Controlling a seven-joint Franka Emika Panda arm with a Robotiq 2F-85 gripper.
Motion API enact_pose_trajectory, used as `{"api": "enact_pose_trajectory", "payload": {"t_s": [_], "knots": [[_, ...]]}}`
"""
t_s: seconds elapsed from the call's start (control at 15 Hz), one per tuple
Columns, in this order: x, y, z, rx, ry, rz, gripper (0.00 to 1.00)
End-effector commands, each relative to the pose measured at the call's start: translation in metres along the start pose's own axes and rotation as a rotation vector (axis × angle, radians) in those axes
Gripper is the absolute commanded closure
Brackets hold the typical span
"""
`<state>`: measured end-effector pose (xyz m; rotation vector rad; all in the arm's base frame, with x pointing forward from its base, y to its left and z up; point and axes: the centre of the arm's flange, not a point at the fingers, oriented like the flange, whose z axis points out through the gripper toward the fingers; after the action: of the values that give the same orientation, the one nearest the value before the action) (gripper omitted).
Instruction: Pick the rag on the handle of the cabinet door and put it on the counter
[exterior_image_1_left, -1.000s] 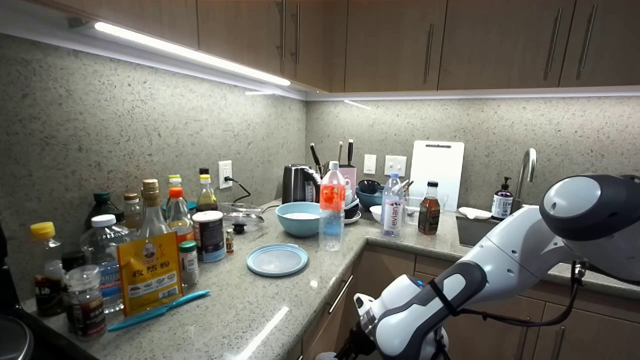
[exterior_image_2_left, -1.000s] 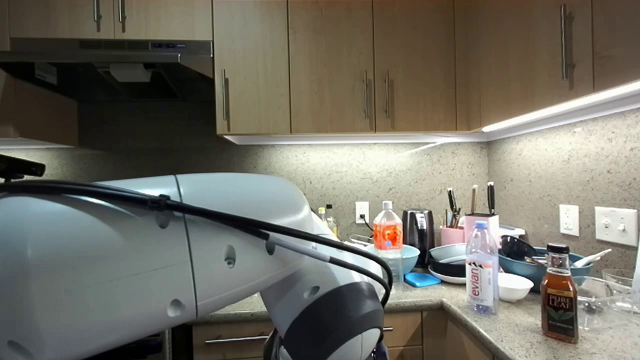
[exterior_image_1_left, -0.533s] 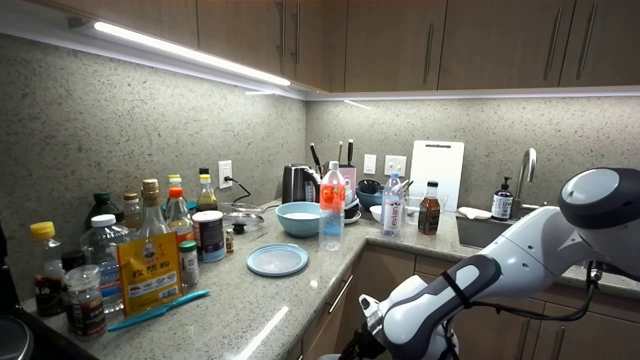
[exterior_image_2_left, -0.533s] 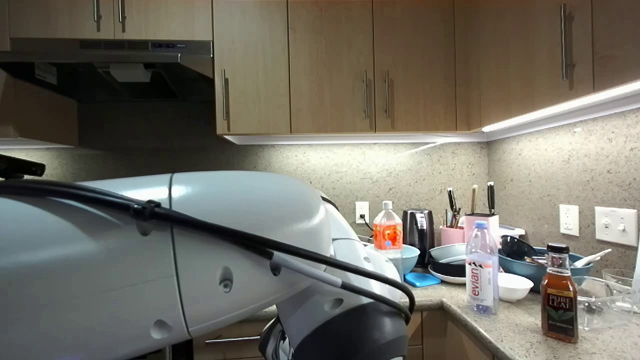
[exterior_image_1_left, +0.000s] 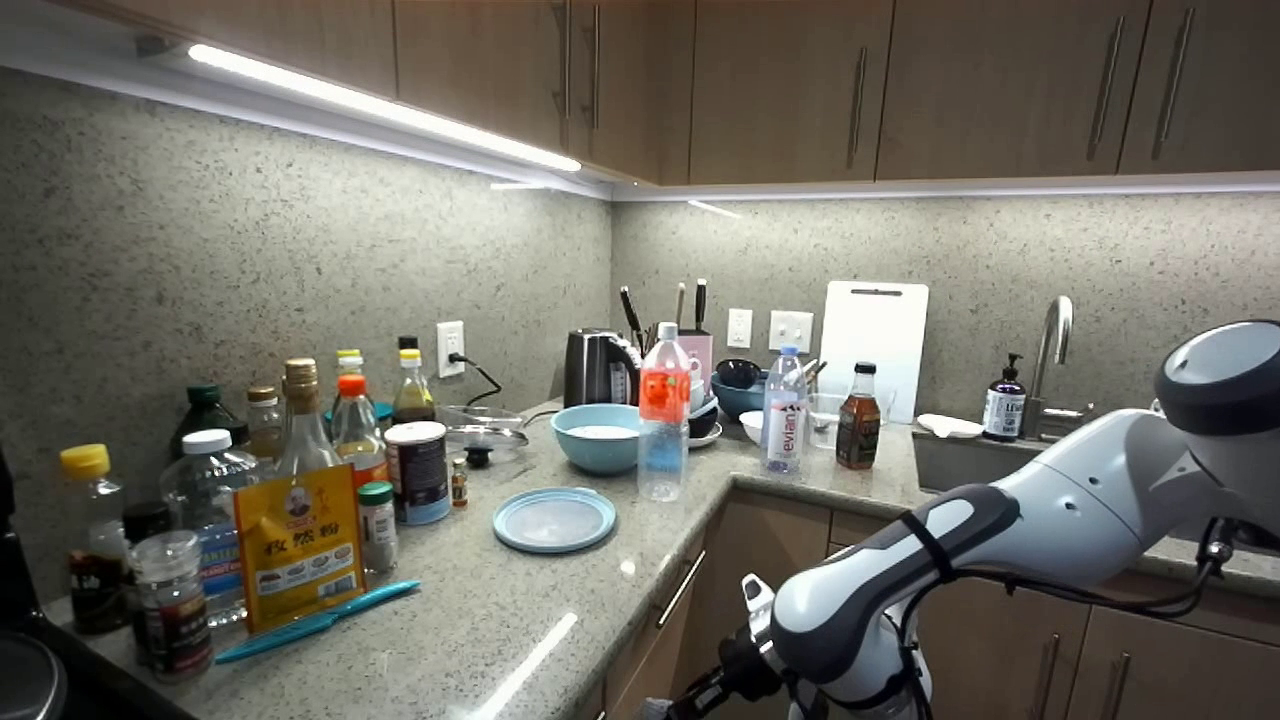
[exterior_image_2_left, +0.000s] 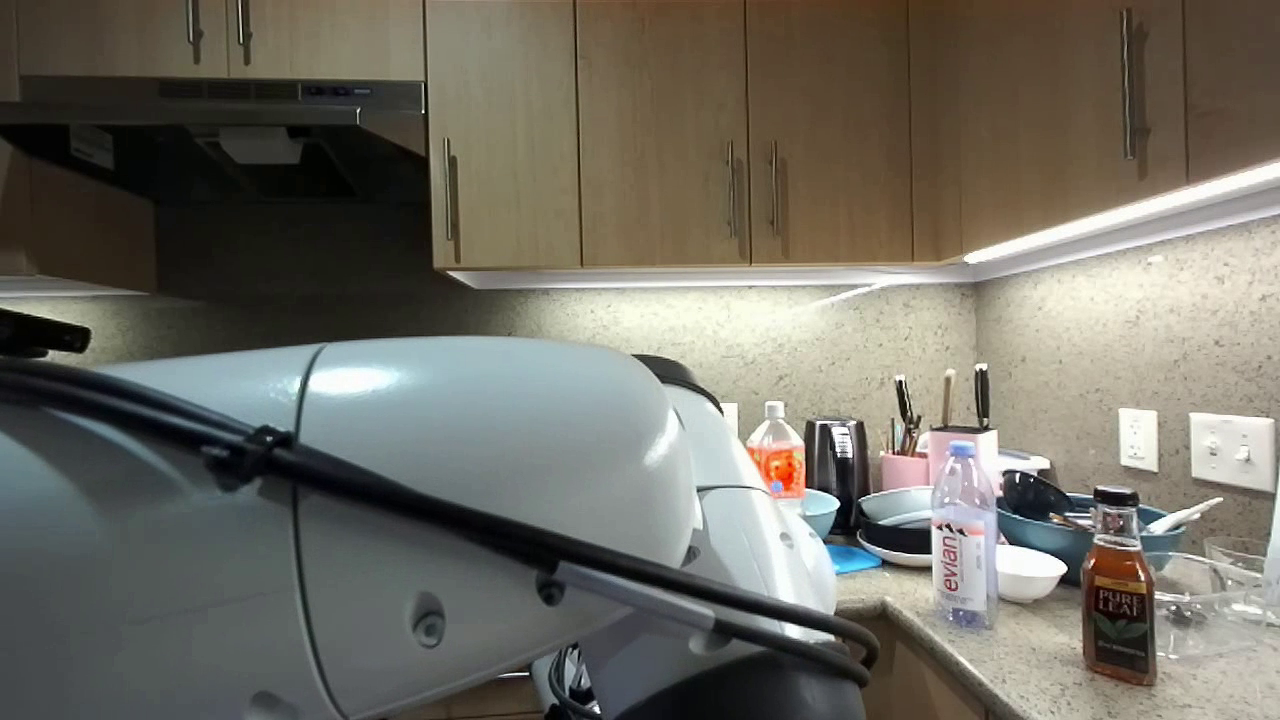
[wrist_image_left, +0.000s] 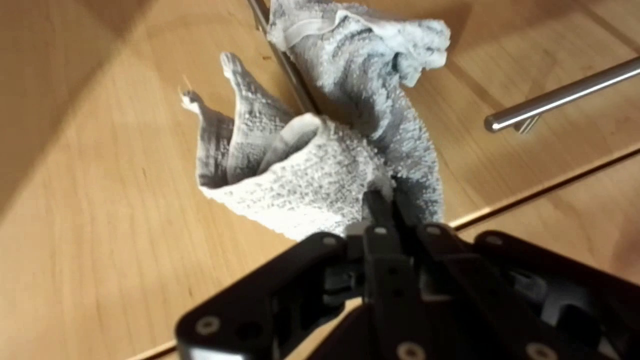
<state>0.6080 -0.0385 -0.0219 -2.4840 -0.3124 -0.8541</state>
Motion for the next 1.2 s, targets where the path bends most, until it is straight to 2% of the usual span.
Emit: {"api": "enact_pose_trajectory", "payload": {"t_s": [0.0, 0.33, 0.53, 0.8, 1.0, 1.13], "knots": [[0.008, -0.011, -0.018, -0.068, 0.093, 0.090, 0.93], [0.046, -0.053, -0.047, -0.177, 0.262, 0.171, 0.94], [0.084, -0.061, -0.060, -0.195, 0.261, 0.174, 0.93], [0.096, -0.077, -0.067, -0.244, 0.187, 0.193, 0.94], [0.105, -0.091, -0.077, -0.297, 0.041, 0.237, 0.93], [0.104, -0.114, -0.083, -0.319, -0.046, 0.292, 0.94]]}}
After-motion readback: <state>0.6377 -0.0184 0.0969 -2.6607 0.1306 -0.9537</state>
